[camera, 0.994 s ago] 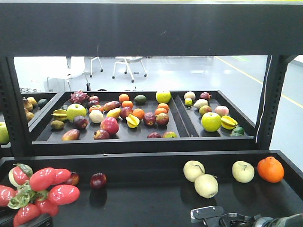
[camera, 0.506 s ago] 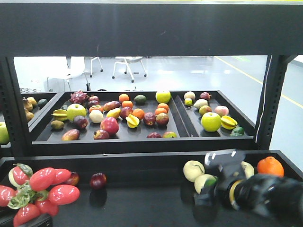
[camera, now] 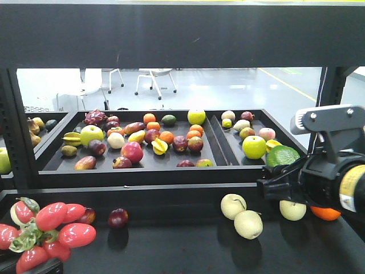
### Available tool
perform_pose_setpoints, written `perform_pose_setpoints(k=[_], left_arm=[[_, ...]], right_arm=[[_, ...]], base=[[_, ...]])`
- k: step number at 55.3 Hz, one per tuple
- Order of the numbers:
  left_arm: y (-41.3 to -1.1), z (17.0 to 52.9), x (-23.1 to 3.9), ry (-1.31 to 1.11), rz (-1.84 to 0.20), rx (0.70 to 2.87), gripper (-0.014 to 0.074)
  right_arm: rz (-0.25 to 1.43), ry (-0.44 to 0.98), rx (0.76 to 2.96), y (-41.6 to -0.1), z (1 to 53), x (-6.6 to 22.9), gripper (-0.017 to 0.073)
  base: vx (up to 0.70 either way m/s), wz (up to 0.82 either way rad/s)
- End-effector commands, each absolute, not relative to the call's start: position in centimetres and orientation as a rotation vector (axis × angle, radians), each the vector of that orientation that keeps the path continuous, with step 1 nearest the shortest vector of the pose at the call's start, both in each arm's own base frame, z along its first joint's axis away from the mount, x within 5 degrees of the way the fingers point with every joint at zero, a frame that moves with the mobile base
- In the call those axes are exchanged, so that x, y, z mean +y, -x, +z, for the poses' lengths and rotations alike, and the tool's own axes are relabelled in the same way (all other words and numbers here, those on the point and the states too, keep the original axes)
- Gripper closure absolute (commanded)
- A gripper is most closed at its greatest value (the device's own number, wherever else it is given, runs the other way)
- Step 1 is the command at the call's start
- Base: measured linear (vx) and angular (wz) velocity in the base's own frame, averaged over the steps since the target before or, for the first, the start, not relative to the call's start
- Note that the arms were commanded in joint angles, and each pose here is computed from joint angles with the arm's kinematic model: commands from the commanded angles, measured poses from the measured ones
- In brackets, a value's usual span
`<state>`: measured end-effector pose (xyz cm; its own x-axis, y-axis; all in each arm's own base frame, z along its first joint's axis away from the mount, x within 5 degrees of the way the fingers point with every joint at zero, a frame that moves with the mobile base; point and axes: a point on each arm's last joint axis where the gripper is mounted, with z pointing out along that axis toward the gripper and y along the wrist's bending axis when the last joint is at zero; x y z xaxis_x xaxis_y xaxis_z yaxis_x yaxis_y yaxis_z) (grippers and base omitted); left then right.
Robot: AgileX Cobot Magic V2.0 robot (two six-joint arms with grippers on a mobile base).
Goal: Pick snacks and fruit into basket
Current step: 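Lift the avocado with the right gripper and raise it clear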
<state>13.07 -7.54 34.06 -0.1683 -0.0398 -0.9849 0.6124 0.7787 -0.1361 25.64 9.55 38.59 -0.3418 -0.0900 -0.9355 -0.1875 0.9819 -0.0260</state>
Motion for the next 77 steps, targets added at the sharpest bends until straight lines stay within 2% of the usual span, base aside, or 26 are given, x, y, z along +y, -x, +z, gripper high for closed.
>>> perform_pose_setpoints(k=[1, 15, 32, 48, 77], left_arm=[[-13.1, 35.0, -7.4, -0.461, -0.582, 1.621, 0.0594], [-13.1, 35.0, -7.4, -0.461, -0.582, 1.621, 0.0594], [-13.1, 35.0, -7.4, -0.461, -0.582, 1.621, 0.0594], [-13.1, 35.0, -7.4, -0.461, -0.582, 1.621, 0.0594], [-13.1, 35.0, -7.4, -0.461, -0.582, 1.621, 0.0594]], right_arm=[[0.146, 0.272, 1.830, -22.8, 41.5, 9.8, 0.0566], [0.267, 0.330, 1.832, -17.5, 43.5, 10.0, 0.0566], [0.374, 0.361, 1.815, -12.7, 45.0, 8.4, 0.0566], [0.376, 0.333, 1.785, -10.9, 45.7, 6.6, 0.0566], [0.362, 0.327, 1.817, -10.8, 45.4, 6.4, 0.0566]], base=[[0.00, 0.00], [0.00, 0.00], [0.00, 0.00], [0.00, 0.00], [0.00, 0.00]])
